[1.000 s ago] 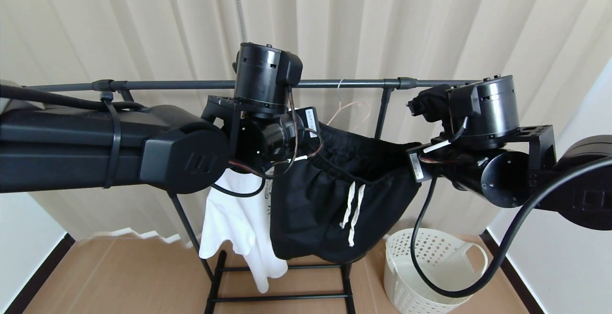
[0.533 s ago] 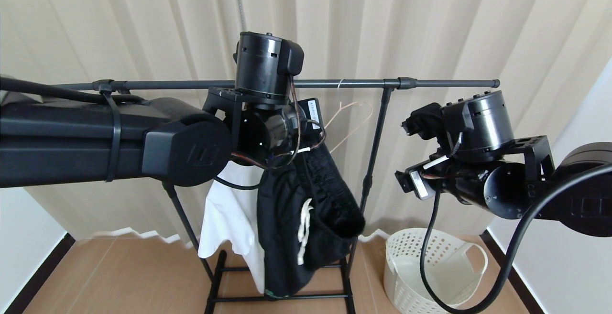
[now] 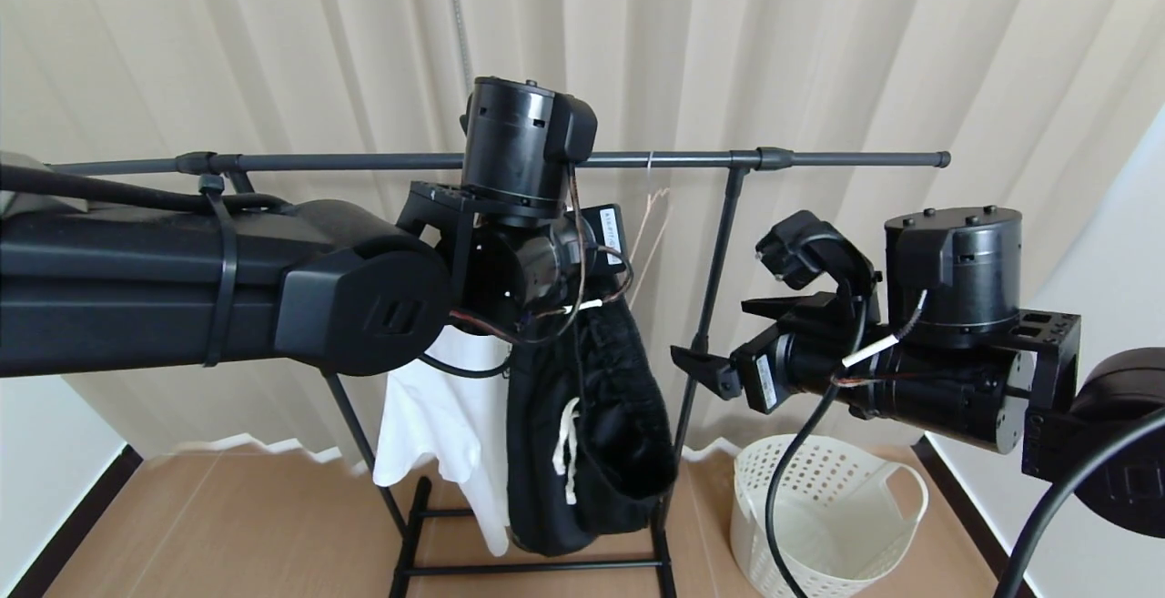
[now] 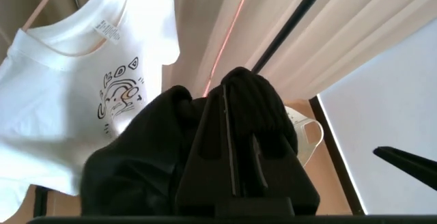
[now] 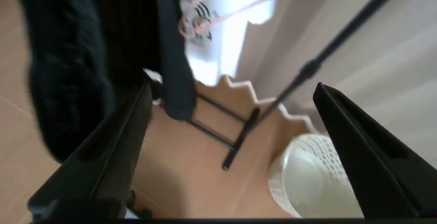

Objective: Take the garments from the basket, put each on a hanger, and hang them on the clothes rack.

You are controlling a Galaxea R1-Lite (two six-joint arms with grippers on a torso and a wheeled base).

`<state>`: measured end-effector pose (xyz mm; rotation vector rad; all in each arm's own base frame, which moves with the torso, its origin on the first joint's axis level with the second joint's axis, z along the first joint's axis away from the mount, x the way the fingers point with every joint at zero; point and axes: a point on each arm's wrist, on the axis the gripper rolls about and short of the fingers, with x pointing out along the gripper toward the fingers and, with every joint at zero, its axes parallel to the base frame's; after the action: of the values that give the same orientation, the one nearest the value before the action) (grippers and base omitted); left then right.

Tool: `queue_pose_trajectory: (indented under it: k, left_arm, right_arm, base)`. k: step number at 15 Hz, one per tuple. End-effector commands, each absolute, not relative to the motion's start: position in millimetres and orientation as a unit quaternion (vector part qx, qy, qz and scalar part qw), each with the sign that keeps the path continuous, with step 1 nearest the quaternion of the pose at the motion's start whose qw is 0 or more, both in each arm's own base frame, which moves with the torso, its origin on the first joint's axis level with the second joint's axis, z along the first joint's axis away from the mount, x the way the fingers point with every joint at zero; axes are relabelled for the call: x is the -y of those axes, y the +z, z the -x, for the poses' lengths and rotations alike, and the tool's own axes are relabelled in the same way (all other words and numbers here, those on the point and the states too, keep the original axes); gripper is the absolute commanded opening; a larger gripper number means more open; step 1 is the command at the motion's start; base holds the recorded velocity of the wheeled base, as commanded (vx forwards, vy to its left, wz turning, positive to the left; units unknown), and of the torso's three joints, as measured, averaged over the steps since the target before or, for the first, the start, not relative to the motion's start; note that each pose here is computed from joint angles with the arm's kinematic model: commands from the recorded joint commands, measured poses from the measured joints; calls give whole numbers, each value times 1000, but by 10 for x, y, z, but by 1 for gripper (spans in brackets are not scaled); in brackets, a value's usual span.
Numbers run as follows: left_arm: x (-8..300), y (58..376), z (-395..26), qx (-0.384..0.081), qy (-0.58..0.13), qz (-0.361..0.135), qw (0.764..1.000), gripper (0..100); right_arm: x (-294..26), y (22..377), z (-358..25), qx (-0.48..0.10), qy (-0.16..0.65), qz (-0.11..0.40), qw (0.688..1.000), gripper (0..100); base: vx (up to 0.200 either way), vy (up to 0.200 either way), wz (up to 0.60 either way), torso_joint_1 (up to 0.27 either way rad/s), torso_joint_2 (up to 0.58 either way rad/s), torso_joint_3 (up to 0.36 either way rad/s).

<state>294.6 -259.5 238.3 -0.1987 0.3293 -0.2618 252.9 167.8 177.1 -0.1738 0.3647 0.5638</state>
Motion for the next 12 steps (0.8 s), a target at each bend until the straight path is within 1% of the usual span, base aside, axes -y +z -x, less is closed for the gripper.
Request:
queue_pose_trajectory:
  k: [1,7,12]
  left_arm:
    - [2611,2404,-2911,-161,-134,99,973,0]
    - [2703,2438,-2825,-158,-151,101,971,0]
    - [2682,2526,-2747,-151,-158,106,970,0]
  right_arm:
    - [-1681,1651,-2532,-191,279,89,937,100]
    - [-1785,1345,-2705,-226,270,110,929,100]
    - [-1839,1133,-2811,-237,252,120,930,100]
  base:
    - [0,0,0,0,0,0]
    - [0,0,0,0,0,0]
    - [0,0,0,0,0,0]
